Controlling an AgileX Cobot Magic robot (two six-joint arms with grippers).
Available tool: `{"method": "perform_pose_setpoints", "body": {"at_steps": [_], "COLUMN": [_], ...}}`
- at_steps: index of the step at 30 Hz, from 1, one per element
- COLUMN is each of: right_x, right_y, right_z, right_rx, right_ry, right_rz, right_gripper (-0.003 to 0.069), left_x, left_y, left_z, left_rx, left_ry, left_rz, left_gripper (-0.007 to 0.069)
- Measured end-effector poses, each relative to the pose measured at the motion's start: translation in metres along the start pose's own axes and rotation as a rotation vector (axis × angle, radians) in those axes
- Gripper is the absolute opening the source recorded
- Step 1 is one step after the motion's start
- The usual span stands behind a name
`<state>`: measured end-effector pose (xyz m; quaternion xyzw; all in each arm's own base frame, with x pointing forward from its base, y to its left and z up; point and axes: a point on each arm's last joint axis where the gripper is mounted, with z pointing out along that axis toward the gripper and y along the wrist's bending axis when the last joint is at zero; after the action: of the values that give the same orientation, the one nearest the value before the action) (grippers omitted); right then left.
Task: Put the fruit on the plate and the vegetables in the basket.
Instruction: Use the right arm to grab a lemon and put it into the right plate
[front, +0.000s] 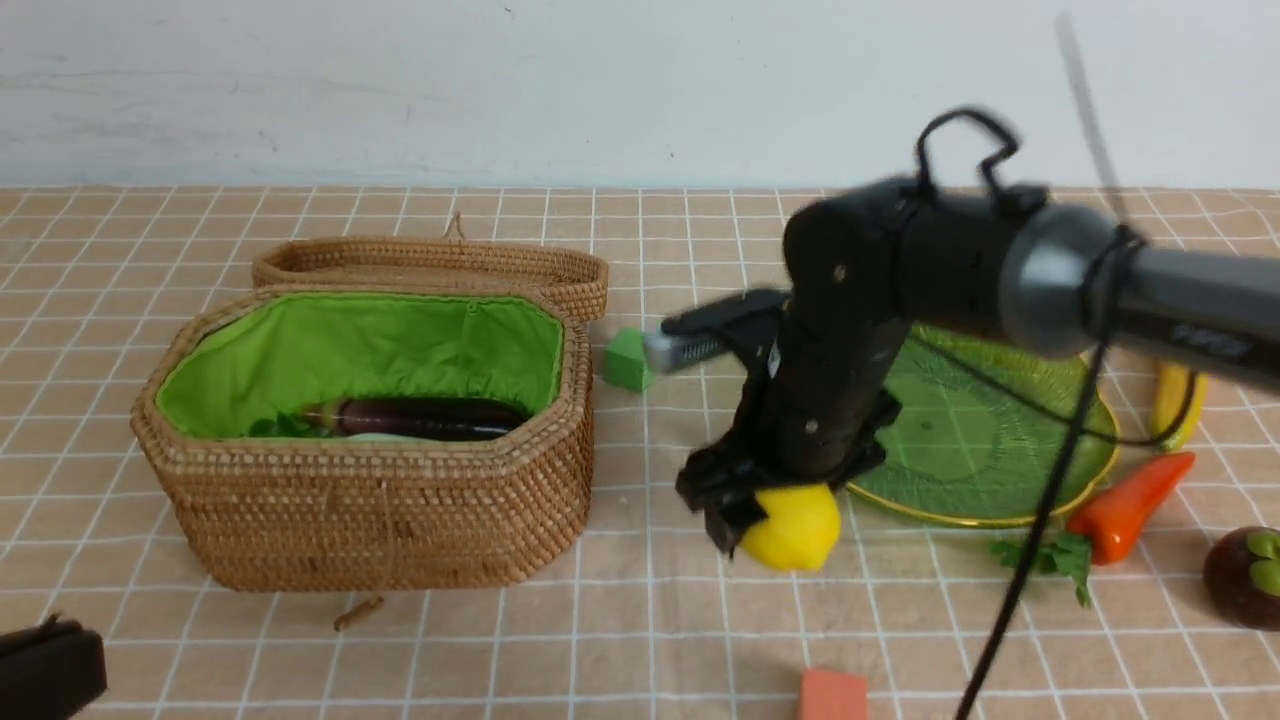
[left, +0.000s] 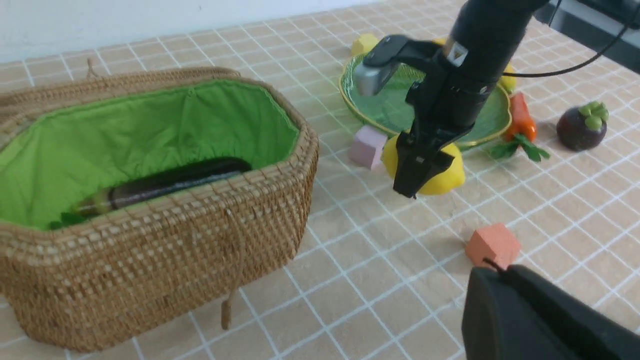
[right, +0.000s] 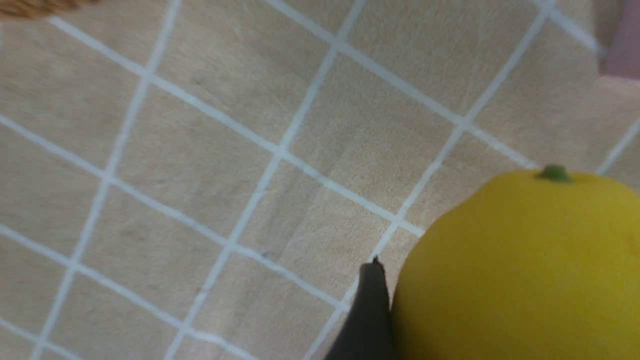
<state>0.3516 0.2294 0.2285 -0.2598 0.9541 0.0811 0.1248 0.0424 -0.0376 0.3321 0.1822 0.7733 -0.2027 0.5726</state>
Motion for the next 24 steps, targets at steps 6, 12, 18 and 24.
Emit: {"method": "perform_pose_setpoints", "body": {"at_steps": [6, 12, 18, 24], "right_x": [-0.007, -0.003, 0.001, 0.005], "right_y": [-0.069, -0.15, -0.165, -0.161], "right_z": [-0.061, -0.013, 0.009, -0.016], "right_rx": [0.105, 0.155, 0.158, 0.175], "right_ry": [-0.214, -0.204, -0.177, -0.167], "right_rz": [0.234, 0.415, 0.463, 0.471], "right_gripper": [0.0598, 0.0598, 0.0673, 0.0659], "left_x": [-0.013, -0.019, -0.018, -0.019], "left_y": [0.004, 0.009, 0.01, 0.01], "left_z": [0.006, 0.019, 0.024, 0.024], "left_rx": [-0.021, -0.04, -0.041, -0.04], "left_ry": [-0.107, -0.127, -0.104, -0.104], "left_rz": [-0.035, -0.065, -0.07, -0.072], "left_gripper": [-0.0013, -0.0013, -0.0013, -0.0013]}}
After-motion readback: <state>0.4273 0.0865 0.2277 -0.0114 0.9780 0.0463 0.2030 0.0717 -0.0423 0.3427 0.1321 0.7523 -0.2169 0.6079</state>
